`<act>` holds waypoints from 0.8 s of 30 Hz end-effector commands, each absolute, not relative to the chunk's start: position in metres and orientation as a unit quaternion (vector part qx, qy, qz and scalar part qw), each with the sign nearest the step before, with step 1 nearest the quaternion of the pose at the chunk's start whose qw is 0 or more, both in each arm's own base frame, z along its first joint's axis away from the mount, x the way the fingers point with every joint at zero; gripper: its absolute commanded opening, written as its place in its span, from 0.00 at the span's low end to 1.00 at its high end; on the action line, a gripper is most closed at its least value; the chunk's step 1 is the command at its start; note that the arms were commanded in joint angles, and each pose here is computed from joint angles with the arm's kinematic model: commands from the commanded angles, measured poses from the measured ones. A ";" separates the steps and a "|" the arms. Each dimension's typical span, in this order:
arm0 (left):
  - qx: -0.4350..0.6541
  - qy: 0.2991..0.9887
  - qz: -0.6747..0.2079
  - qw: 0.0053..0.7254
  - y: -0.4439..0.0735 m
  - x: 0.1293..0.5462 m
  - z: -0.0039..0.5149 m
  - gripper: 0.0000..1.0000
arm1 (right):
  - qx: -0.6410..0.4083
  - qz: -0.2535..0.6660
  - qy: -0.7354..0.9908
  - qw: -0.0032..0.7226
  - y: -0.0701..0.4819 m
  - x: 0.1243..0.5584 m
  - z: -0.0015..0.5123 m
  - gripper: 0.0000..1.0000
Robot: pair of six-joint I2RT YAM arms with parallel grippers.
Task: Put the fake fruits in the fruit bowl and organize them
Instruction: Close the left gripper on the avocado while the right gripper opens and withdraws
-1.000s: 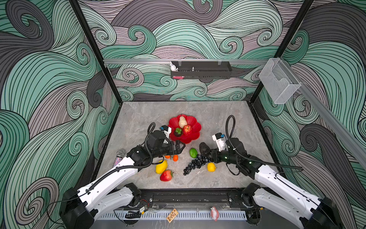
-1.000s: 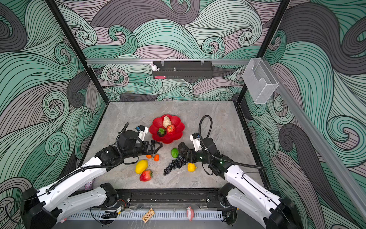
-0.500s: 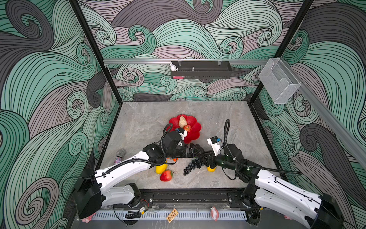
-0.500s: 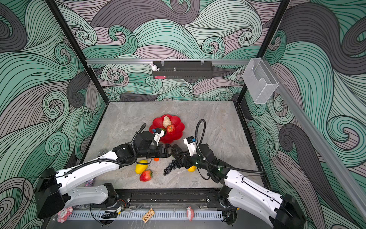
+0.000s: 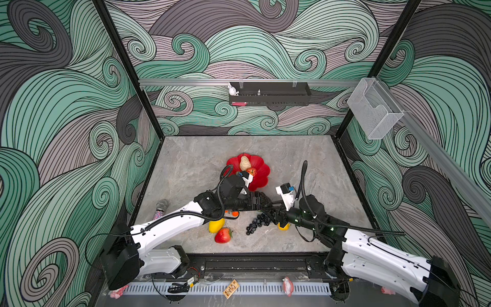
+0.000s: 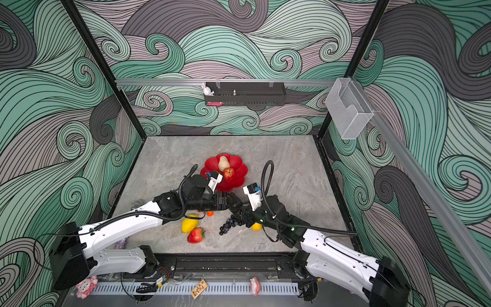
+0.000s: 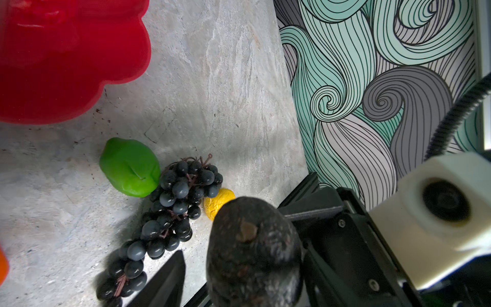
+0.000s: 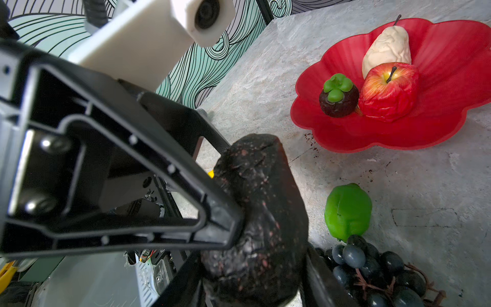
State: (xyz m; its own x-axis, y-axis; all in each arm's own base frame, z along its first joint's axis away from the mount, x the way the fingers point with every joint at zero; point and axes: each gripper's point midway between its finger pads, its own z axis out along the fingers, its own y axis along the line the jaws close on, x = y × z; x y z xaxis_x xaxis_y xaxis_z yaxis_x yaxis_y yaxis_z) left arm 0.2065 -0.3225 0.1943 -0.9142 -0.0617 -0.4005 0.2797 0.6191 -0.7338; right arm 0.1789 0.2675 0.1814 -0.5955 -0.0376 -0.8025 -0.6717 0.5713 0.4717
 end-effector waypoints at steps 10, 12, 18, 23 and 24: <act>0.076 0.864 -0.459 0.192 -0.338 0.205 0.212 0.49 | -0.222 0.397 0.787 0.418 0.268 0.183 0.190 0.55; 0.078 0.865 -0.456 0.195 -0.337 0.206 0.212 0.48 | -0.217 0.391 0.790 0.418 0.266 0.184 0.189 0.57; 0.094 0.878 -0.409 0.230 -0.324 0.214 0.222 0.47 | -0.196 0.357 0.807 0.427 0.250 0.190 0.189 0.78; 0.110 0.892 -0.292 0.325 -0.290 0.243 0.234 0.47 | -0.180 0.304 0.830 0.431 0.223 0.189 0.187 0.91; 0.113 0.897 -0.254 0.344 -0.280 0.252 0.237 0.47 | -0.176 0.297 0.834 0.430 0.217 0.188 0.186 0.92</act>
